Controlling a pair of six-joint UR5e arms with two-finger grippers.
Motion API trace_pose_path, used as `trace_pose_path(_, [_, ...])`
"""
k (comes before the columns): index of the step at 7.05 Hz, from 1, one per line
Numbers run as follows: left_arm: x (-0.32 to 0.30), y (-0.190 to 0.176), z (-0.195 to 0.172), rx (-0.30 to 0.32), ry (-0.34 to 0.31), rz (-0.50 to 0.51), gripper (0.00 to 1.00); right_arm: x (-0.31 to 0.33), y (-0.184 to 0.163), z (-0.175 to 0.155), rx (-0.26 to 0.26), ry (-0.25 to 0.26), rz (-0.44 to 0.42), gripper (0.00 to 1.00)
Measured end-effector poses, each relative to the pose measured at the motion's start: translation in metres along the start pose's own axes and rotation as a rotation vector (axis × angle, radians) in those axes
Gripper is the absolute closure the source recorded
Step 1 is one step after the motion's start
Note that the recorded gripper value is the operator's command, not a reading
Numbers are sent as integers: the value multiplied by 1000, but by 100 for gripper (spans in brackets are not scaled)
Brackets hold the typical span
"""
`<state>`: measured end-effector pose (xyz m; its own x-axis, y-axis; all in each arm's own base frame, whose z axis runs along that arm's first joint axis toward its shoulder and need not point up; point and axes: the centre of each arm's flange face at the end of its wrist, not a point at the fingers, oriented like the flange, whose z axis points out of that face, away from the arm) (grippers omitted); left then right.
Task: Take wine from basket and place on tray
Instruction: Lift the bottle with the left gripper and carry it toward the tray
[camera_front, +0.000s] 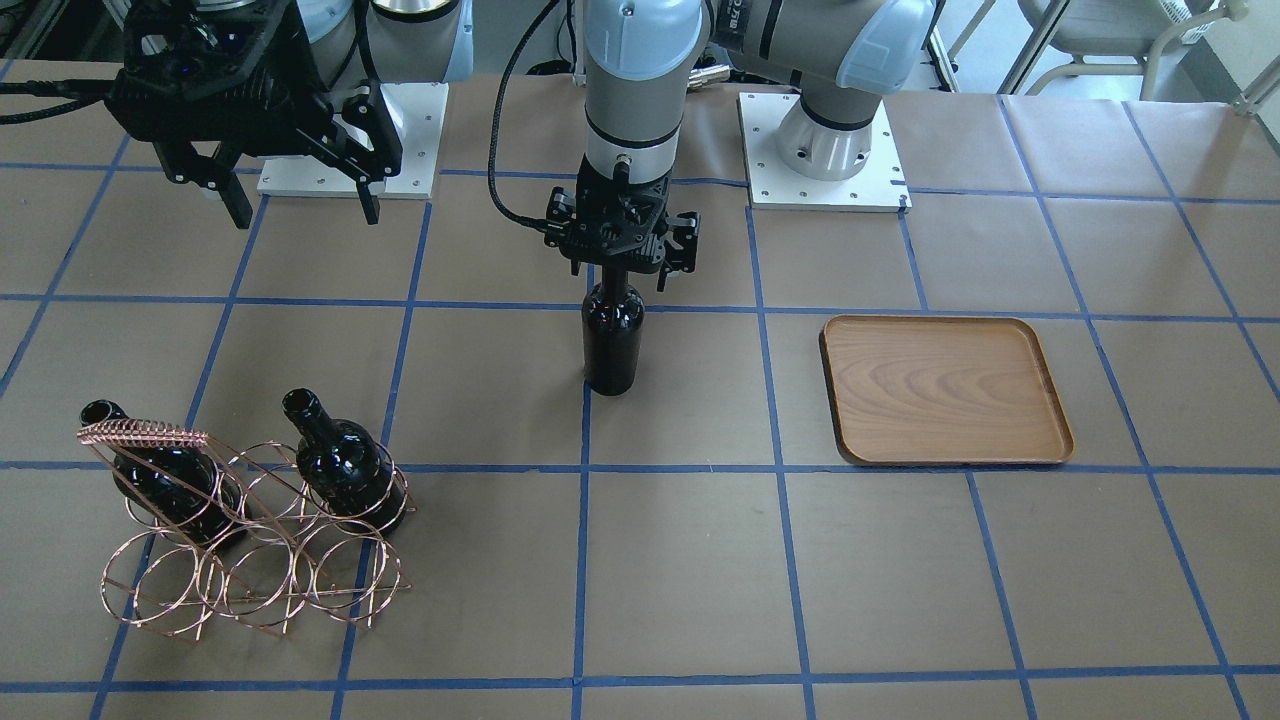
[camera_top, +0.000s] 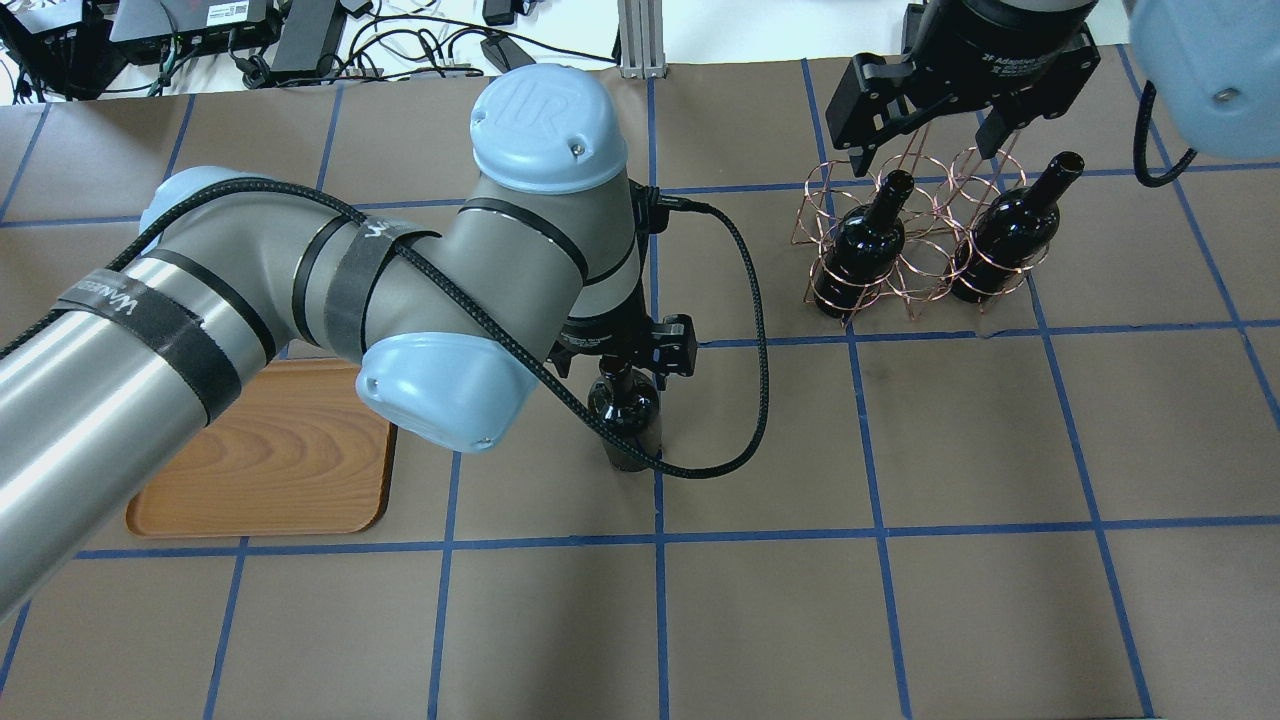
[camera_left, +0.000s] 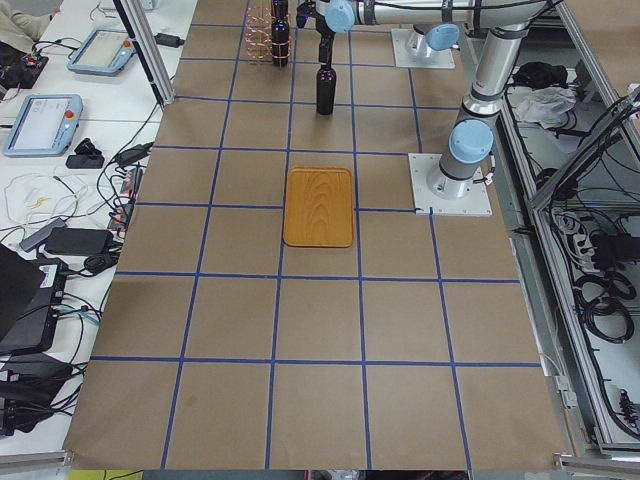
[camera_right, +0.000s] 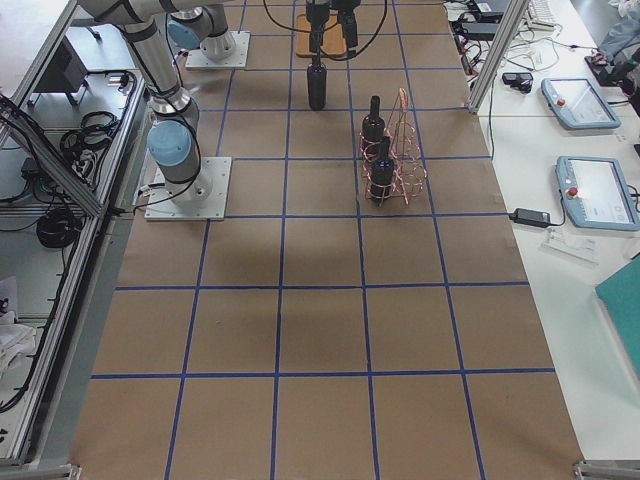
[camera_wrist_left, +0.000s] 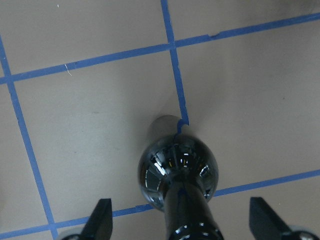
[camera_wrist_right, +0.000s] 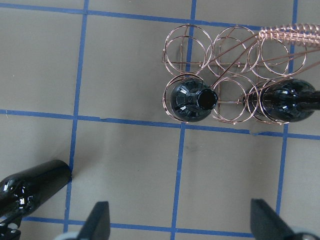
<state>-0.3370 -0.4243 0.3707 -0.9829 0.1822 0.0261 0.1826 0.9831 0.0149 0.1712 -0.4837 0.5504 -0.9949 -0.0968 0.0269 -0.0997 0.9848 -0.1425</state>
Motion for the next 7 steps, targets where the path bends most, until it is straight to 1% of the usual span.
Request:
trace_pose_path(1, [0,0,1,-7,0,1,100,0,0,0,-1,0,0,0])
trace_pose_path(5, [3,-2,-7,6,35,-2,100,-1,0,0,-1,0,-1,0])
trace_pose_path(6, [-2,-4,-17,22,23,-5,100,-1,0,0,0,0,-1,0])
trace_pose_path(7, [-19,-12,-32,34,-6,-23,100,-1,0,0,0,0,-1,0])
